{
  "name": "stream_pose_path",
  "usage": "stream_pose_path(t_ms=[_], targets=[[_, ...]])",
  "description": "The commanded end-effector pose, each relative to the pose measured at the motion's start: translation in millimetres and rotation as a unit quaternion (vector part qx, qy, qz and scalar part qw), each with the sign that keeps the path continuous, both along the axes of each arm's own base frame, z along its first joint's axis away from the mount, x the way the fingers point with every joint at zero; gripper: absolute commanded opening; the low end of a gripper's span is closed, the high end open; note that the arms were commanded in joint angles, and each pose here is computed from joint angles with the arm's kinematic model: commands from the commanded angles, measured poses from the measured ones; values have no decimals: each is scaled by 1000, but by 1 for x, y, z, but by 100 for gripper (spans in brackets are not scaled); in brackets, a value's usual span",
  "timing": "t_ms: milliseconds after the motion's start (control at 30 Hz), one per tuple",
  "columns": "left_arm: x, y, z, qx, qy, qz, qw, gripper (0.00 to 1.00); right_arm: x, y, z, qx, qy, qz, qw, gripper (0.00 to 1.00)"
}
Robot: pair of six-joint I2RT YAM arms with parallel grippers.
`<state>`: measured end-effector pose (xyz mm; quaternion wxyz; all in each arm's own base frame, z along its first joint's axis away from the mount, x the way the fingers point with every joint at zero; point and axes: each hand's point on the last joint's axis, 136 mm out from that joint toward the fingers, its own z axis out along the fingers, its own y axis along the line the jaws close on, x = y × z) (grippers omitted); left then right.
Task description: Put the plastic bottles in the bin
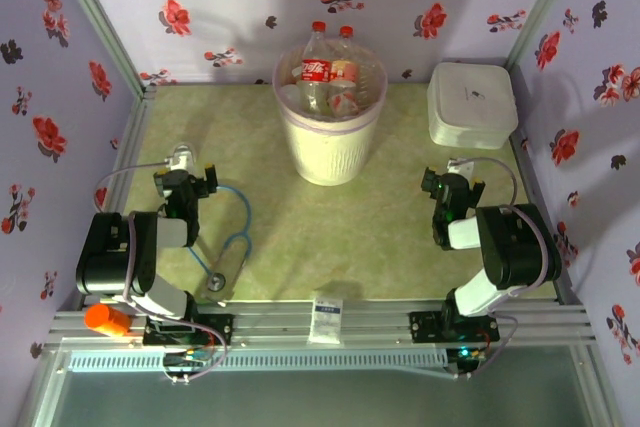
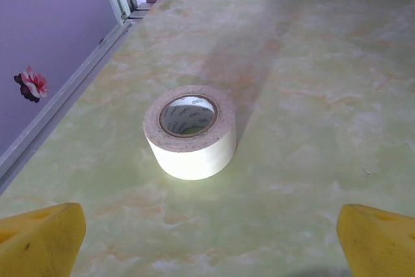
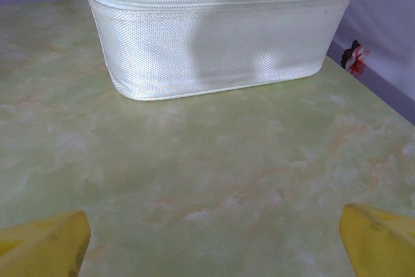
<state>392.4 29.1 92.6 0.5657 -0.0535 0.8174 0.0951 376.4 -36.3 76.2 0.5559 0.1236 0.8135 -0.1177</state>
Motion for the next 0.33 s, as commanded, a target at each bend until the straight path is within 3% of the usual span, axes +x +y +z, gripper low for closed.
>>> stream_pose_path(t_ms=[0,300], targets=[[3,0,5,-5,-14,-1,1000,100,9,-1,16,5,-27,-2,1000,99],[3,1,5,-5,-15,0,1000,100,9,-4,16,14,-27,0,1000,99]])
